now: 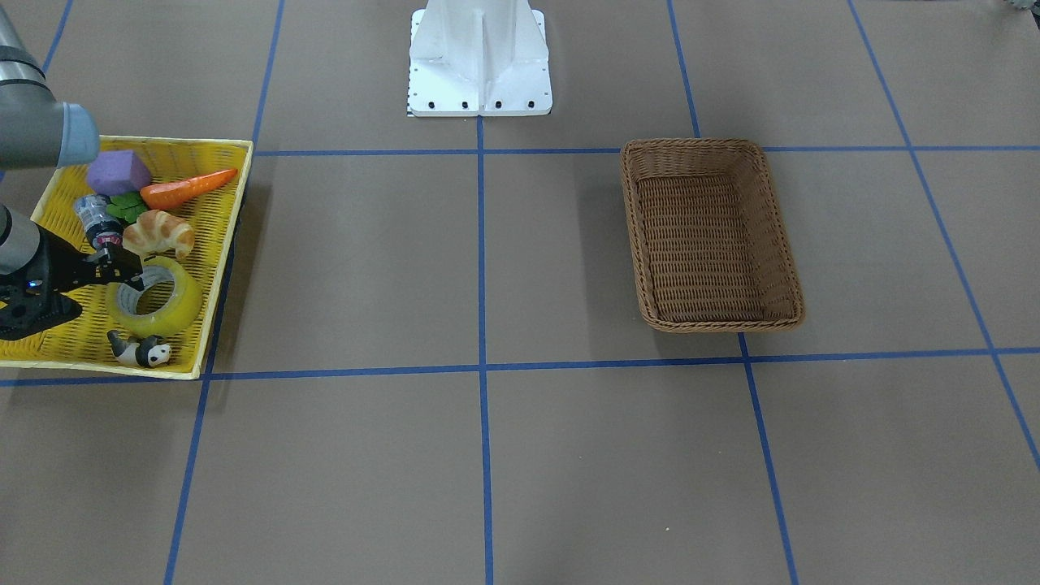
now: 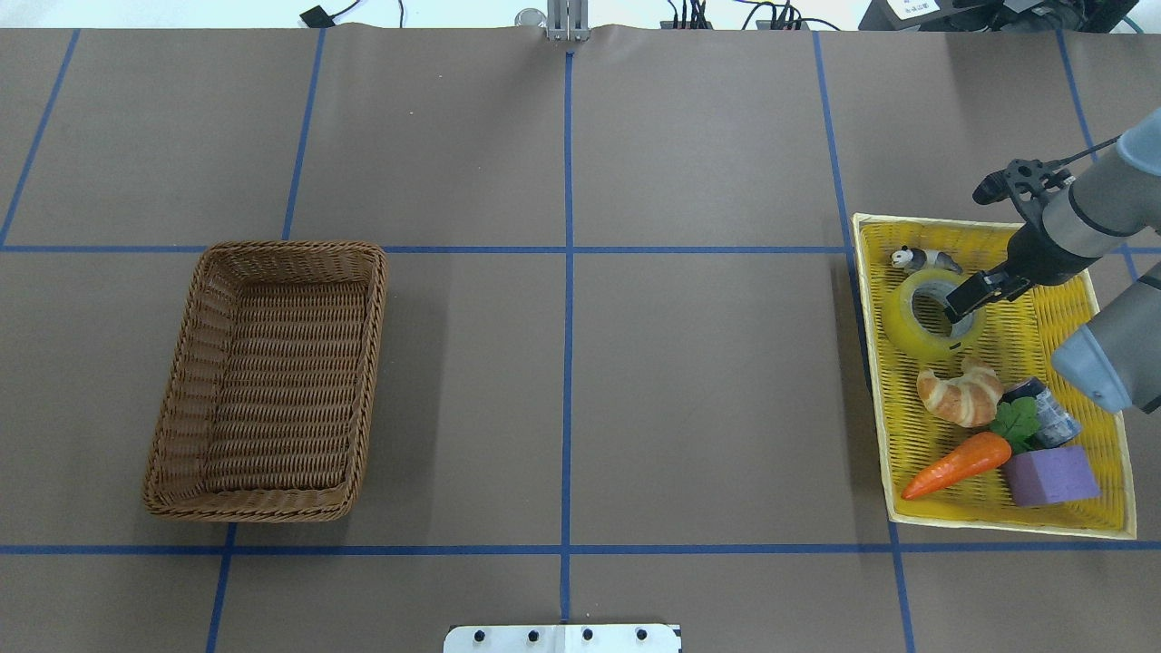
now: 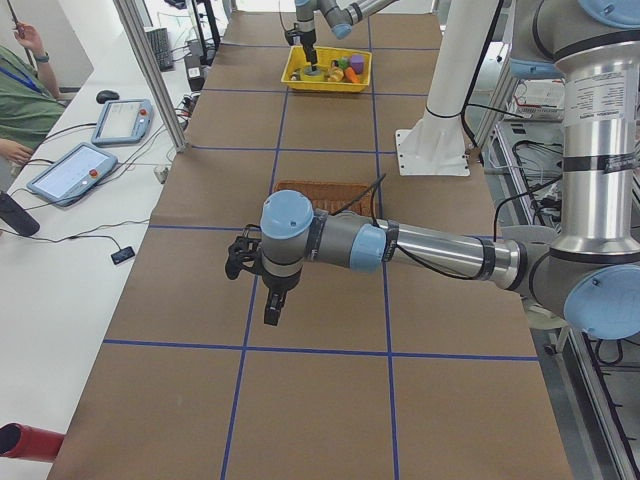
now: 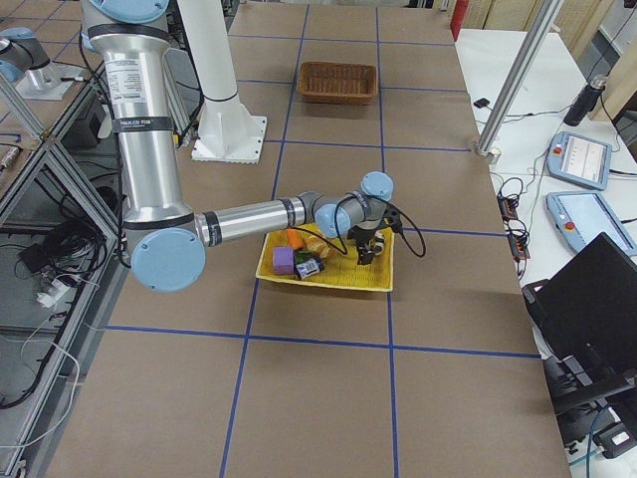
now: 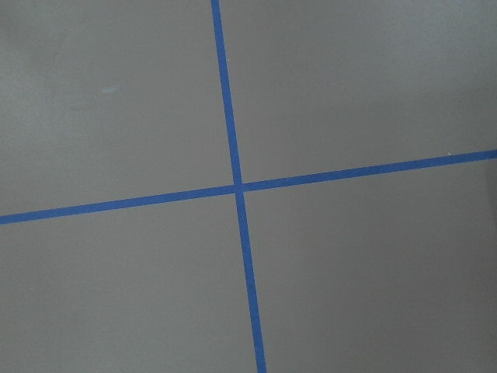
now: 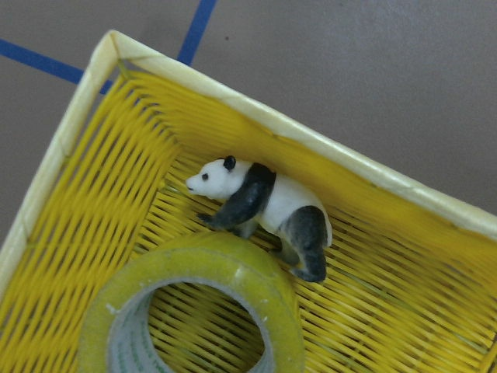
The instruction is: Move tape to another basket
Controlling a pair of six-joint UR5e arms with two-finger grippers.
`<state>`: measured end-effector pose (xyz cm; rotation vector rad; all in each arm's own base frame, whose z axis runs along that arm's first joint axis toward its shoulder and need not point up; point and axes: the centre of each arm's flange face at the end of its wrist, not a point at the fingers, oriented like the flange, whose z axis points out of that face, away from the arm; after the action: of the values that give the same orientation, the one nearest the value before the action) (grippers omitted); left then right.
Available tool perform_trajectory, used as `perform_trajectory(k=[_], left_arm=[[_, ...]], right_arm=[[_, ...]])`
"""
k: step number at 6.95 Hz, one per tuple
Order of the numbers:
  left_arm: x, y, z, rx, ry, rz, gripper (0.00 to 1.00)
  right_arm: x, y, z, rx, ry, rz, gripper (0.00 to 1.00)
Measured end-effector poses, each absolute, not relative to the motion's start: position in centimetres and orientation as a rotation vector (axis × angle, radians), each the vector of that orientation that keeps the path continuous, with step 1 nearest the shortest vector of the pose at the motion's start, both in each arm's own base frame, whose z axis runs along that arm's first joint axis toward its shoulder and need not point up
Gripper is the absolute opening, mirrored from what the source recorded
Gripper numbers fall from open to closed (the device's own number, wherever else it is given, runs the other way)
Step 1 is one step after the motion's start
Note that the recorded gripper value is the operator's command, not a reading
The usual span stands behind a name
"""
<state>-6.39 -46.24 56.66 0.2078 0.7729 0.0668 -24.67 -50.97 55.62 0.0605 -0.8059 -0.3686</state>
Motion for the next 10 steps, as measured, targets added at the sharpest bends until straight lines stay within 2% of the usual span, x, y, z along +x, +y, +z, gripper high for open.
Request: perform_trajectory(k=[1,2,6,10], left_arm=[[-6.4,-46.2,56.7,0.208,0.773,0.067,0.98],[-6.4,-46.2,56.7,0.208,0.776,0.067,0.98],[-6.3,-46.1,56.6,0.207,0.786,0.069,0.98],[-6.3,-46.6,55.9,0.233,0.786,0.078,0.98]], right_arm=[[-25.1,-51.0,56.1,0.049,-0.803,-0.370,0.13],[-25.2,-51.1,56.7,0.039,-0.800,-0.370,0.00],[-25.1,-50.9,53.7,0.069,-0.869,-0.396,0.00],[-19.6,-52.1,43.5,0.197,-1.041,-0.363,0.00]])
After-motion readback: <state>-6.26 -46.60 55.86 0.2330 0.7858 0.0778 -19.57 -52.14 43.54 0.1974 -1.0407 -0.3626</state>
